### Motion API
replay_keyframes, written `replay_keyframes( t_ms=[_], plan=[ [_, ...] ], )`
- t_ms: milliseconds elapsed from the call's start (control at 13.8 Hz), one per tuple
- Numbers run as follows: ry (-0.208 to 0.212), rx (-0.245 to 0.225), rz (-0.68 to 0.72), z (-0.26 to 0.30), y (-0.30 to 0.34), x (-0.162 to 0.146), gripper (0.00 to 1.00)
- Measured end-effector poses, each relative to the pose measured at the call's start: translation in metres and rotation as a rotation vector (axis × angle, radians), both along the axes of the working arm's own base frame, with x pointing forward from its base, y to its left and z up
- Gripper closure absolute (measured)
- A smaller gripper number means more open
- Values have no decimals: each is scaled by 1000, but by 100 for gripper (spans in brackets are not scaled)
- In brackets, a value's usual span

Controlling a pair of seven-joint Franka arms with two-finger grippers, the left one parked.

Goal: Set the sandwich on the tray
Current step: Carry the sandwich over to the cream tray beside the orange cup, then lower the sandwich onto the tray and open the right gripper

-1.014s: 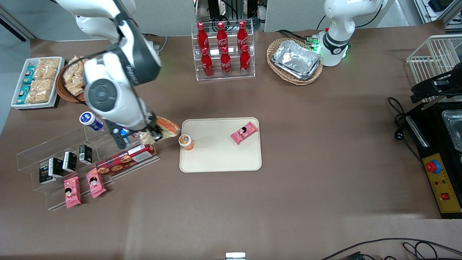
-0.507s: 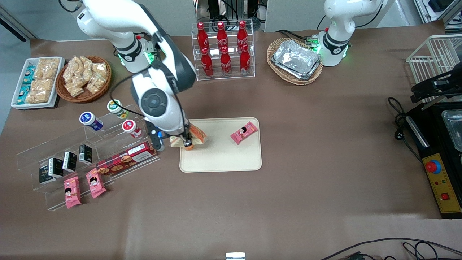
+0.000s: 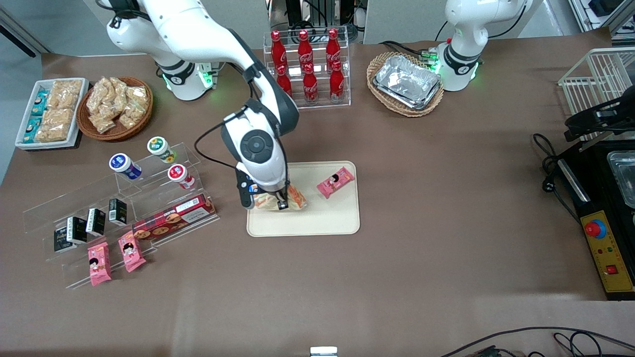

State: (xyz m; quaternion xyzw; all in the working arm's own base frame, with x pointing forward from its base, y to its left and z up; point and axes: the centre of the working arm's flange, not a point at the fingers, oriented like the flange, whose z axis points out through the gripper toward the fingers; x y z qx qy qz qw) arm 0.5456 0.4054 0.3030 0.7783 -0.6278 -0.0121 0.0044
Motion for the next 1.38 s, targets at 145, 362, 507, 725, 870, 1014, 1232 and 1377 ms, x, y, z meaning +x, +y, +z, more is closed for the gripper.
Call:
replay_keyframes(
  t_ms=[145, 362, 507, 725, 870, 1014, 1232, 1377],
  plan=[
    [-22, -2, -17, -16, 15, 0, 80],
    [-58, -2, -42, -45, 32, -3, 80],
    [-58, -7, -40, -60, 38, -5, 80],
    [-57, -9, -37, -72, 43, -8, 79],
    [-59, -7, -37, -71, 43, -7, 63],
    [-63, -4, -34, -70, 44, -7, 47],
    [-72, 3, -32, -68, 45, -5, 18],
    [-75, 5, -24, -66, 46, -5, 1]
  ],
)
